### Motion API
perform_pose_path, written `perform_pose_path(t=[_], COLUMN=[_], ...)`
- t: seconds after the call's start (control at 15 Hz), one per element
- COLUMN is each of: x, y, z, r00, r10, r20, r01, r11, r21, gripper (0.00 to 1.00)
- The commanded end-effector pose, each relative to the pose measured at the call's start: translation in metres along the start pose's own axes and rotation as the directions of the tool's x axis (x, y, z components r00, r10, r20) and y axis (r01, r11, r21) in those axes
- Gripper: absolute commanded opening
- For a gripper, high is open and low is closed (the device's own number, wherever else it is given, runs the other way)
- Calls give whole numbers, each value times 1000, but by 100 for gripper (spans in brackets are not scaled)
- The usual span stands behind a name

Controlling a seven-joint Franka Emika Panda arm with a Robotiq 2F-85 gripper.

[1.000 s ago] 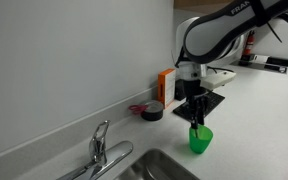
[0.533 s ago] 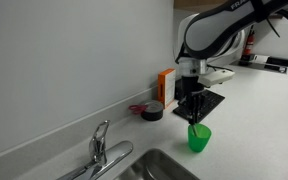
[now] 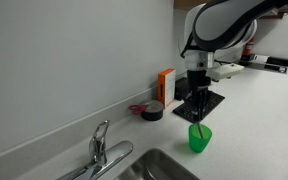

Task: Put the pen on the countertop

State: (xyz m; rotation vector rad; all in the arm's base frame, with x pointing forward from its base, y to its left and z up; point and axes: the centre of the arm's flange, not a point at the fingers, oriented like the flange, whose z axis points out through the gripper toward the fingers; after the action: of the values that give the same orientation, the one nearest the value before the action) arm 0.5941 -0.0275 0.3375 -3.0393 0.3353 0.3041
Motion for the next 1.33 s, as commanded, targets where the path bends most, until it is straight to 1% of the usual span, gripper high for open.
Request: perform_pose_path(t=[0.0, 0.2, 0.33, 0.53, 0.8, 1.0, 1.07, 1.13, 1.27], x=[-49, -76, -90, -100, -90, -82, -85, -83, -81], y=[3, 0, 4, 31, 88, 125, 110, 121, 127], z=[-33, -64, -84, -101, -98, -79, -88, -82, -76], r00=[997, 989, 982, 976, 976, 981, 977, 977, 978], r10=[-12, -16, -9, 20, 107, 145, 144, 153, 158], r20=[-78, -149, -188, -218, -188, -132, -158, -147, -134], r01=[13, 22, 17, -15, -98, -138, -137, -146, -151], r11=[1000, 999, 999, 1000, 994, 989, 989, 987, 987], r21=[22, 41, 37, 27, 54, 60, 59, 60, 59], gripper=[4, 4, 4, 4, 4, 4, 15, 15, 15])
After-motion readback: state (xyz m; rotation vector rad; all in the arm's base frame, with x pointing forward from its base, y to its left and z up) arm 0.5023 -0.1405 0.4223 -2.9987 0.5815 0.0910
